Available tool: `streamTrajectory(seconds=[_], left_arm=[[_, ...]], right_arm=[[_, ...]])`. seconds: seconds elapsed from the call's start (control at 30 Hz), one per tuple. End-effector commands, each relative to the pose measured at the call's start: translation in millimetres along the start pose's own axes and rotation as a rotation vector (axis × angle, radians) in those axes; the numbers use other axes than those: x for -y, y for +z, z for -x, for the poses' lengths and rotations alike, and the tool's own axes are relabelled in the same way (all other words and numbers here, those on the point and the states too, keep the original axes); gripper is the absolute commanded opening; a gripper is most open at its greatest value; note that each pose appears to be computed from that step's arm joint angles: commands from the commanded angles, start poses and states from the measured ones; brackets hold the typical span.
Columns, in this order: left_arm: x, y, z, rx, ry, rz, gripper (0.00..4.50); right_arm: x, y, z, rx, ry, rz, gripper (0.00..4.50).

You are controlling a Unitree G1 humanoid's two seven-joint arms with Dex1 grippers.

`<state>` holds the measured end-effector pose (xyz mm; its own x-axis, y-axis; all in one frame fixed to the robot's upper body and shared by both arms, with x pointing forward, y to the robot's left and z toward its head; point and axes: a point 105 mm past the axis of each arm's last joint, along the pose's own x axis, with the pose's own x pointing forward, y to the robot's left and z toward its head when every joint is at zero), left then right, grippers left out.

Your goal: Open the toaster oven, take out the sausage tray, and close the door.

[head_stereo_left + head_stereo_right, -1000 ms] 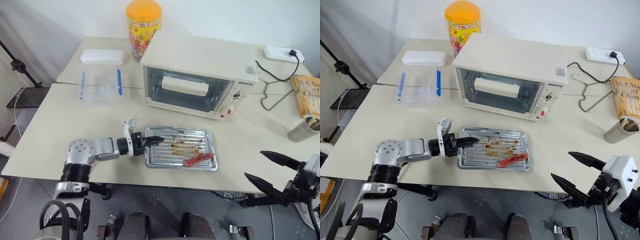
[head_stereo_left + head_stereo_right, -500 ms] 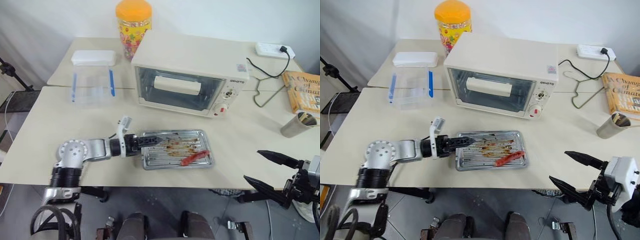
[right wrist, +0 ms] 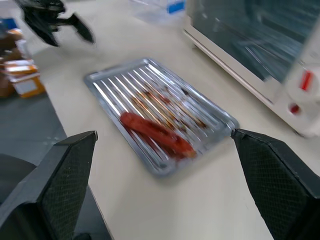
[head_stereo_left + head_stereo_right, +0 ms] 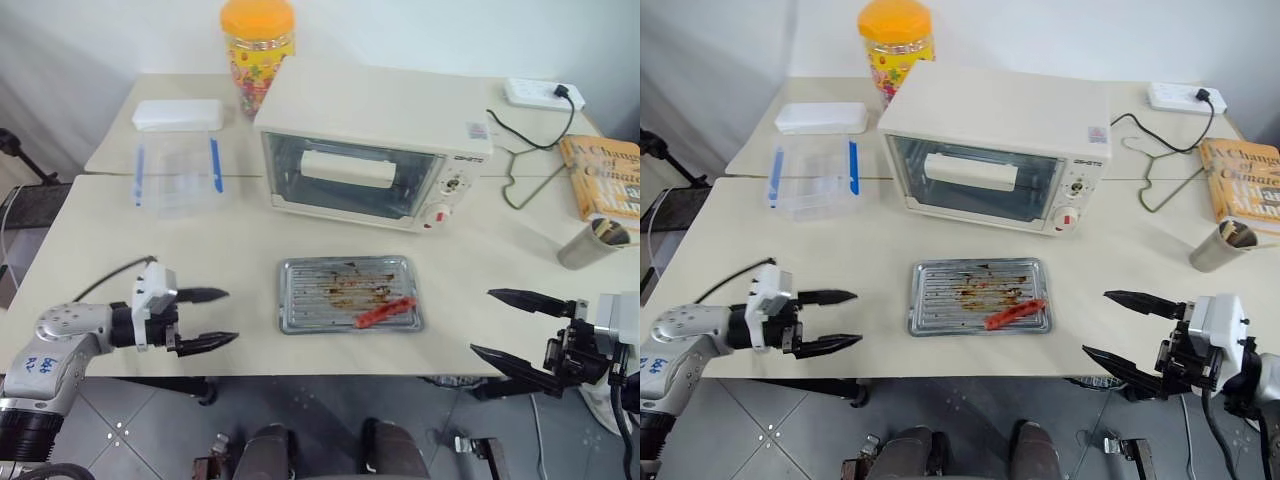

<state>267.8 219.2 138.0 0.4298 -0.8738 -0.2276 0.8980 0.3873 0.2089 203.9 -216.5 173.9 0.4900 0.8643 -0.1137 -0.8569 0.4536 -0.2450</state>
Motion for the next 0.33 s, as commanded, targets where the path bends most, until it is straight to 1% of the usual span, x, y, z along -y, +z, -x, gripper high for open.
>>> streamTrajectory(seconds=[0.03, 0.1, 0.17, 0.27, 0.33], left_arm=[[-13.9, 28.4, 9.1, 0.091, 0.056, -0.166, 4.46], [-19.9, 36.0, 8.4, 0.108, 0.081, -0.196, 4.46], [-22.9, 45.0, 6.8, 0.152, 0.086, -0.216, 4.46], [-15.5, 44.1, 7.4, 0.153, 0.030, -0.175, 4.46], [-12.3, 40.2, 8.3, 0.130, 0.022, -0.156, 4.46]], right_arm=[[-0.7, 2.8, 0.7, -0.001, 0.050, 0.023, 4.50], [2.3, 3.5, -0.7, 0.002, 0.056, 0.032, 4.50], [5.3, 5.1, -3.1, 0.015, 0.056, 0.036, 4.50], [6.1, 5.6, -6.7, 0.023, 0.065, 0.037, 4.50], [6.8, 5.2, -7.5, 0.024, 0.065, 0.039, 4.50]])
